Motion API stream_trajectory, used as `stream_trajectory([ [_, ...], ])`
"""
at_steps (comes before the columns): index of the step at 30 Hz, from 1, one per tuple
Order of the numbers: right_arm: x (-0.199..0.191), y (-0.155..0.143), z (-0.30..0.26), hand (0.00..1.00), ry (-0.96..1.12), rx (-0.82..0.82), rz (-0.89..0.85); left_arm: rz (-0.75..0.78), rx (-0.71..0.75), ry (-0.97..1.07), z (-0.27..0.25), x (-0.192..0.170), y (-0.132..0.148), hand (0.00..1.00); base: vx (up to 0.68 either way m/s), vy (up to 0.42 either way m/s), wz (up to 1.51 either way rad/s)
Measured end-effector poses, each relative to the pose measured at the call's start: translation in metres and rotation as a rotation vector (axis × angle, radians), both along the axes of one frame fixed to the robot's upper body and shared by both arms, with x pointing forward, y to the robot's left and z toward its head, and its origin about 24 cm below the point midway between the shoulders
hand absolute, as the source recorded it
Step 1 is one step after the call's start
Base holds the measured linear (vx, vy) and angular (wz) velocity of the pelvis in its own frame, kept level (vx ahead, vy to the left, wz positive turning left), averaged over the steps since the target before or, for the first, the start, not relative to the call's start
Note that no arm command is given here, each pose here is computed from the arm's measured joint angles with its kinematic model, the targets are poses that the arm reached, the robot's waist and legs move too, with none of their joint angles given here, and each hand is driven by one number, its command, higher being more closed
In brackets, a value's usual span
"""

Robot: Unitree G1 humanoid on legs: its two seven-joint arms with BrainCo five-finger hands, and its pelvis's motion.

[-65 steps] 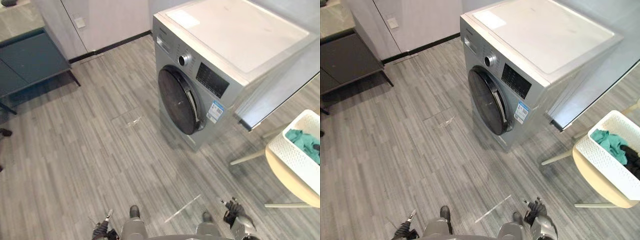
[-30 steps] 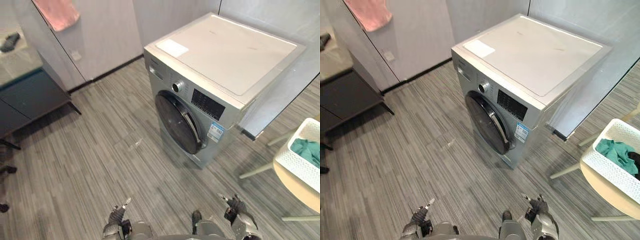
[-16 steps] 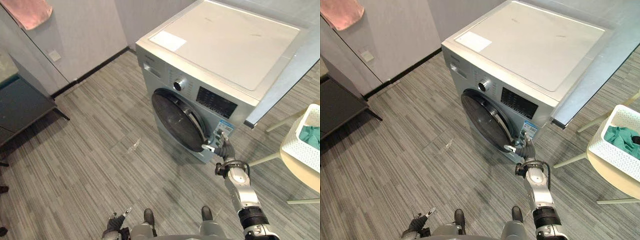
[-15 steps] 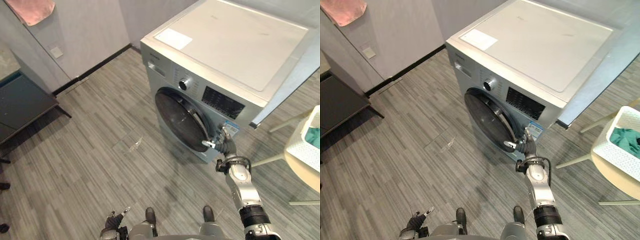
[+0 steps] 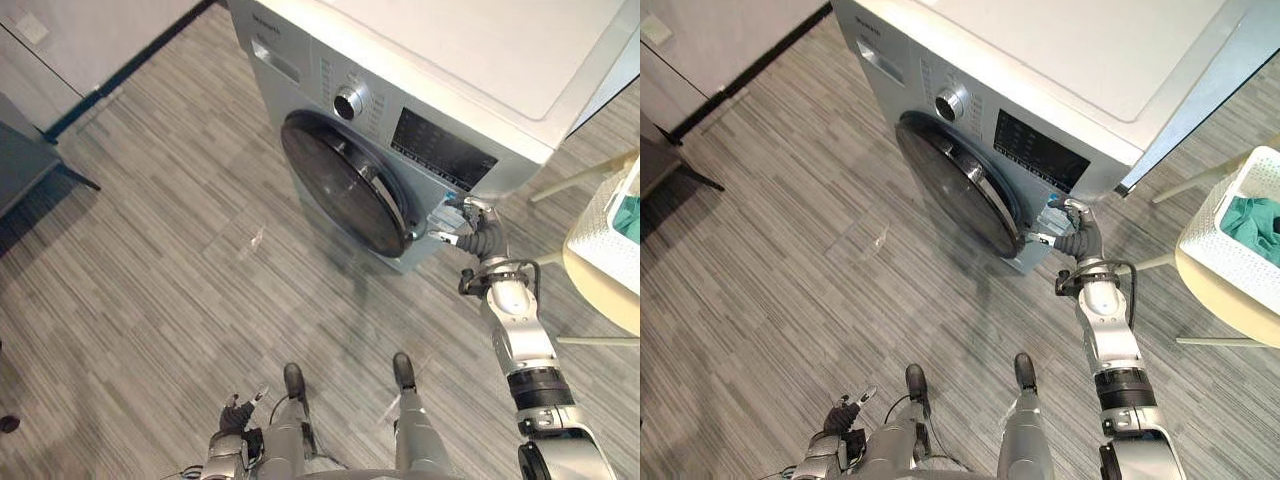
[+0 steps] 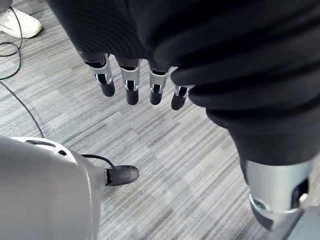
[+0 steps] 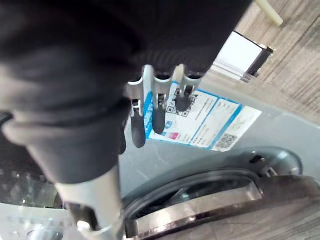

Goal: Pick up the laundry basket with both hands and put the clothes into the washing machine.

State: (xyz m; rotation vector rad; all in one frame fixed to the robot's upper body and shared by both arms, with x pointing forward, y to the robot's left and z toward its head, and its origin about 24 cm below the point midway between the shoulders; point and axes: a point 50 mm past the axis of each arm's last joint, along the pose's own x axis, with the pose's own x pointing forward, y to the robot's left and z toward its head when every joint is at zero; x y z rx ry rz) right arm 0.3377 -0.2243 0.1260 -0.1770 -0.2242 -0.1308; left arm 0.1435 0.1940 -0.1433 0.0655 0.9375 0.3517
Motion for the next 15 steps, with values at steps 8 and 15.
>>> stream_trajectory([
  [8,0.025,0.009,0.038,0.0,-0.07,0.017,0.007,0.01,0.017,-0.064,0.007,0.013,0.003,0.0,-0.09,-0.015,0.09],
  [15,0.034,0.055,0.009,0.0,0.03,0.09,0.099,0.013,0.027,-0.096,0.012,0.02,0.002,0.0,-0.04,-0.03,0.02],
])
